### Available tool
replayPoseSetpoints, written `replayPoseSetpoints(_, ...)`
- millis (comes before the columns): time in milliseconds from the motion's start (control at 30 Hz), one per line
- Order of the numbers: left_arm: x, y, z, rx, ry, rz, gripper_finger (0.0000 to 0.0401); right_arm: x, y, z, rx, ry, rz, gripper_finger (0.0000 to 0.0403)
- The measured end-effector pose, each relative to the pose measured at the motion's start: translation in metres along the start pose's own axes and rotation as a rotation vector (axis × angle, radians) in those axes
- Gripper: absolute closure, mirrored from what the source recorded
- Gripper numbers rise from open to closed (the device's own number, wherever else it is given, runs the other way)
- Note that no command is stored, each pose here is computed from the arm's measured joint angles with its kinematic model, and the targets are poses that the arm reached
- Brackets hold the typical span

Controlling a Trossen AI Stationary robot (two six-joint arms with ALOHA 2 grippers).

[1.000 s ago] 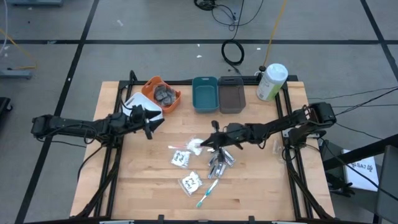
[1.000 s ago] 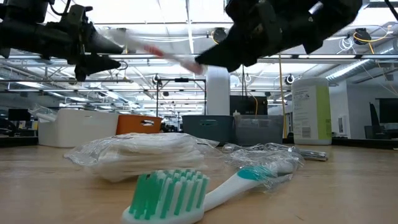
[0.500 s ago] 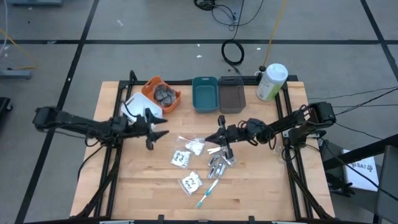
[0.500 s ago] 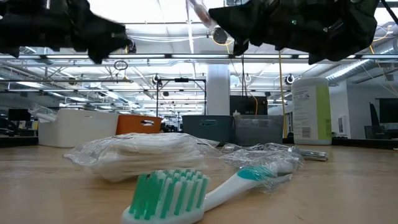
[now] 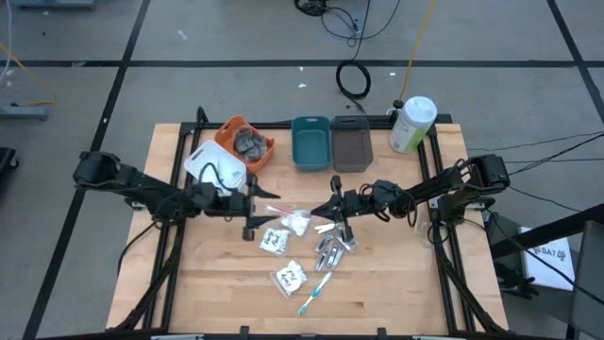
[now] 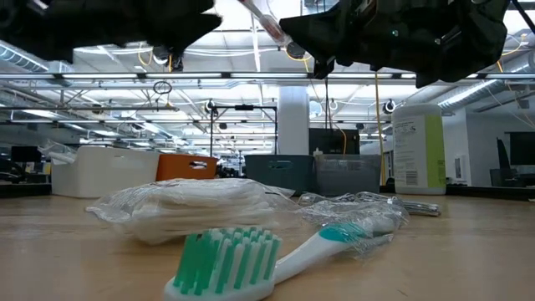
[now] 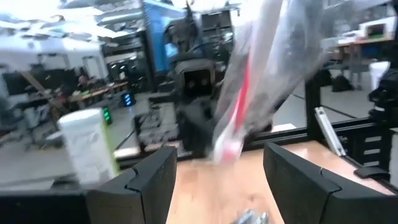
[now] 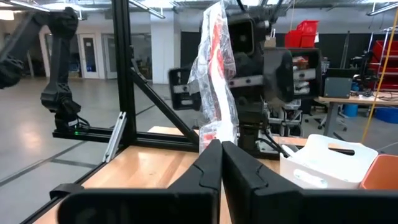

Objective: Pick & Place Travel size toiletries
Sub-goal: Put the orange toothbrush into the white bin

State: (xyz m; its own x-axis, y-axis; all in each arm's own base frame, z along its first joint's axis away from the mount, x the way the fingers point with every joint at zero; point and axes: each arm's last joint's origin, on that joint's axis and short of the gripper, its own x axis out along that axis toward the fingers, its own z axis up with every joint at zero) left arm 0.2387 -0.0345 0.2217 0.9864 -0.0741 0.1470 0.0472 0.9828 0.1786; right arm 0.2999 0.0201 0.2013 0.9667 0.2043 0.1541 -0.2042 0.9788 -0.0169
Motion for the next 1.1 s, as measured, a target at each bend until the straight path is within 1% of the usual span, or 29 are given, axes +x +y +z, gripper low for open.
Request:
replayPoseSetpoints(133,0.025,-0.003,0.007,0.018,-0.026,-0.063,0.0164,0.0,0.0,0.0,0.0,0.003,0.0,0.0403)
replayPoseSetpoints(233,0.036,-0.007,0.008,0.023,-0.027,-0.086,0.0164,0.0,0.0,-0.002,0.004,0.024,0.0,0.0403)
replayPoseSetpoints(300,0.039,-0.009,0.009,0.039,-0.034,-0.092,0.0164,0.0,0.0,-0.004,0.007,0.043,0.0,0.0403)
replayPoseSetpoints(533,0.038,-0.013,0.01,0.071,-0.039,-0.103,0.0171,0.0,0.001,-0.004,0.007,0.04,0.004,0.0403)
replayPoseSetpoints(633,0.038,-0.013,0.01,0.084,-0.034,-0.105,0.0192,0.0,0.001,-0.004,0.007,0.04,0.004,0.0403)
replayPoseSetpoints(933,0.038,-0.013,0.008,0.087,-0.016,-0.108,0.0285,0.0,0.001,-0.004,0.007,0.04,0.005,0.0403)
replayPoseSetpoints(1100,0.038,-0.013,0.008,0.087,-0.017,-0.108,0.0329,0.0,0.001,-0.004,0.006,0.04,0.005,0.0403)
